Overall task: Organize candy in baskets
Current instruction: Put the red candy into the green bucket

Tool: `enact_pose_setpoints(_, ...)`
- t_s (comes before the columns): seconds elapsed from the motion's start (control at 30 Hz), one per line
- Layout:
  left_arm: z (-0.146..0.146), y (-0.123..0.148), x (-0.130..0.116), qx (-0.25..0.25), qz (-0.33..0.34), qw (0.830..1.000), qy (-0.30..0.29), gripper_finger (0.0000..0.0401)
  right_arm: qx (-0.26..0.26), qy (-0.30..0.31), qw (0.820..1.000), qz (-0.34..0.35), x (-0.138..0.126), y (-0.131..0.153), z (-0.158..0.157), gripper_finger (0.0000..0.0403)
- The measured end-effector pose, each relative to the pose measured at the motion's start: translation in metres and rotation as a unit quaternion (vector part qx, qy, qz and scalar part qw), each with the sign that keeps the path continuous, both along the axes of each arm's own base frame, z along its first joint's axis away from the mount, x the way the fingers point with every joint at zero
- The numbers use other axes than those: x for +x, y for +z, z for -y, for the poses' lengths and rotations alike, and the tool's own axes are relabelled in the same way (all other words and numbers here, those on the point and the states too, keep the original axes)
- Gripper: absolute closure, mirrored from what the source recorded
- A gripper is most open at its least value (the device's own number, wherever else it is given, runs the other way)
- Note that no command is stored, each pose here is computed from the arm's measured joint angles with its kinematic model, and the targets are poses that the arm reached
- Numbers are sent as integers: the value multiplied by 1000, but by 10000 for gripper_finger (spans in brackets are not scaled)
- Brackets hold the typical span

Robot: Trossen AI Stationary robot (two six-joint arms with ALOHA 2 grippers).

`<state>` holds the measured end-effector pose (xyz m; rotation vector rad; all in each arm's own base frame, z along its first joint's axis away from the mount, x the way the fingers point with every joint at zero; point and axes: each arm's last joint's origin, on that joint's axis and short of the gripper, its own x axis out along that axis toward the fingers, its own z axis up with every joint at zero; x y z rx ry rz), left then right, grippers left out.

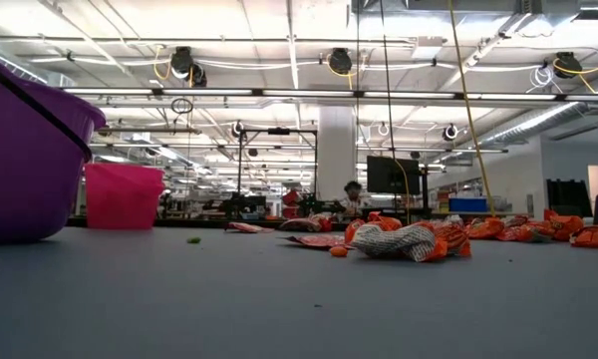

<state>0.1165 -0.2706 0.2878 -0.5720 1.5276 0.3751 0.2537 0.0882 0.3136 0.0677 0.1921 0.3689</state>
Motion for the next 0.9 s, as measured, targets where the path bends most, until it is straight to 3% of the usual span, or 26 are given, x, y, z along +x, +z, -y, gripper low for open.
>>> enact_pose_setpoints(0.23, -3, 6, 3, -17, 11, 1000, 7, 258, 0, 0, 1000, 0, 0, 0, 0, 232)
enact_pose_setpoints(0.43, -15, 24, 14, -35, 121, 992, -6, 235, 0, 0, 1000, 1, 0, 0, 0, 232)
enact_pose_setpoints(0.63, -32, 35, 34, 40, 257, 964, -48, 234, -1, 0, 1000, 1, 0, 0, 0, 232)
enact_pose_setpoints(0.9, -44, 36, 75, 164, 361, 912, -104, 234, -3, 1, 1000, 2, 0, 0, 0, 232)
